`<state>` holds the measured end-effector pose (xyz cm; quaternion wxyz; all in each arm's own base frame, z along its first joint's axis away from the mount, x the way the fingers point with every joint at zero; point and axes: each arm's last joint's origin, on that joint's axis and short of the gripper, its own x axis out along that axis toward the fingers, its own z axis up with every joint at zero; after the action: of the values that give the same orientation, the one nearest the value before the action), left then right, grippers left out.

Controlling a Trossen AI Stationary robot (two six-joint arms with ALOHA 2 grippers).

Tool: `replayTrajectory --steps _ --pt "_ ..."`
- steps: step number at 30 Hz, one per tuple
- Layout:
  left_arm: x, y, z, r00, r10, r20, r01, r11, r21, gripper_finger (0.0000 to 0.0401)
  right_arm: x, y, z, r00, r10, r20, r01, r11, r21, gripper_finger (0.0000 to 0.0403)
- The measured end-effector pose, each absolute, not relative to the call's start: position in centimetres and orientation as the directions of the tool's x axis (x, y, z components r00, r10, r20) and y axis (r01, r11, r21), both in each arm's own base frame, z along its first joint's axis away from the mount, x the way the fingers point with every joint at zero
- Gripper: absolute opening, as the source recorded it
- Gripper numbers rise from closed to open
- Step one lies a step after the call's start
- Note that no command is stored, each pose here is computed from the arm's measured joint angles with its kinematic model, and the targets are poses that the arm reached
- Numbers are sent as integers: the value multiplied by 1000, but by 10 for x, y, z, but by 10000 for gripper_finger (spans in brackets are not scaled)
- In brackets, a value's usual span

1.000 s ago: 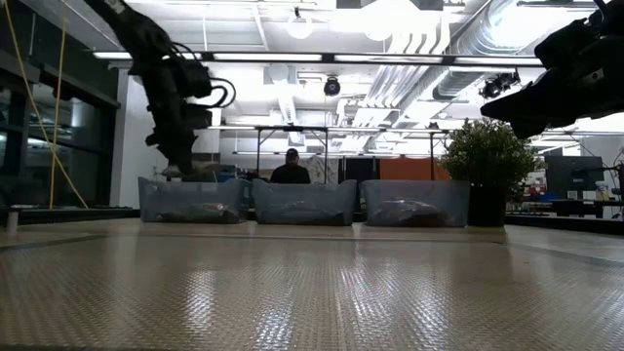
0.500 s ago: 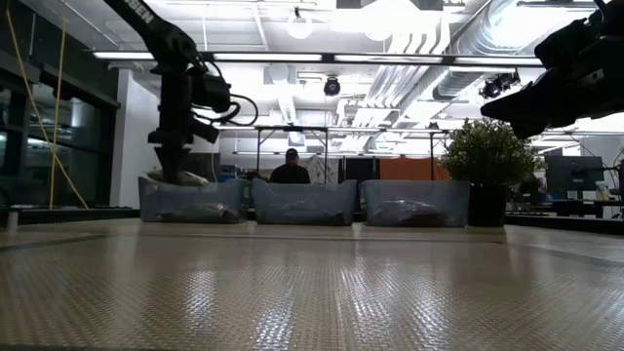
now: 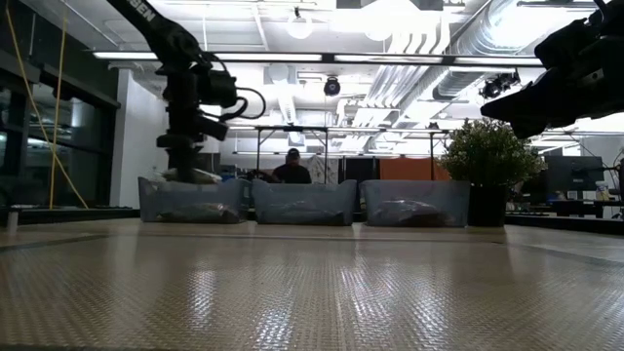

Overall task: Pick and place Granola Bars by type
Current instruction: Put the orange granola bar into the left black bin

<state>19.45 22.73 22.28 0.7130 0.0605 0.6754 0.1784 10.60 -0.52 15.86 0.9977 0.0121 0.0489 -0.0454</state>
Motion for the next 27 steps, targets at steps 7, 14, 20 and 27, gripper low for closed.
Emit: replayTrajectory --steps 7,14,20,27 --pt "202 226 219 33 346 -938 -106 934 341 52 106 -5 159 991 -89 -99 92 996 20 3" --pt "211 227 206 17 325 -946 -76 943 323 52 106 -5 159 991 -90 -99 92 996 20 2" --pt "212 229 202 13 322 -947 -81 944 320 52 106 -5 159 991 -89 -99 92 996 20 2" --pt "215 230 202 58 310 -949 -102 947 304 52 106 -5 159 991 -89 -99 92 996 20 2"
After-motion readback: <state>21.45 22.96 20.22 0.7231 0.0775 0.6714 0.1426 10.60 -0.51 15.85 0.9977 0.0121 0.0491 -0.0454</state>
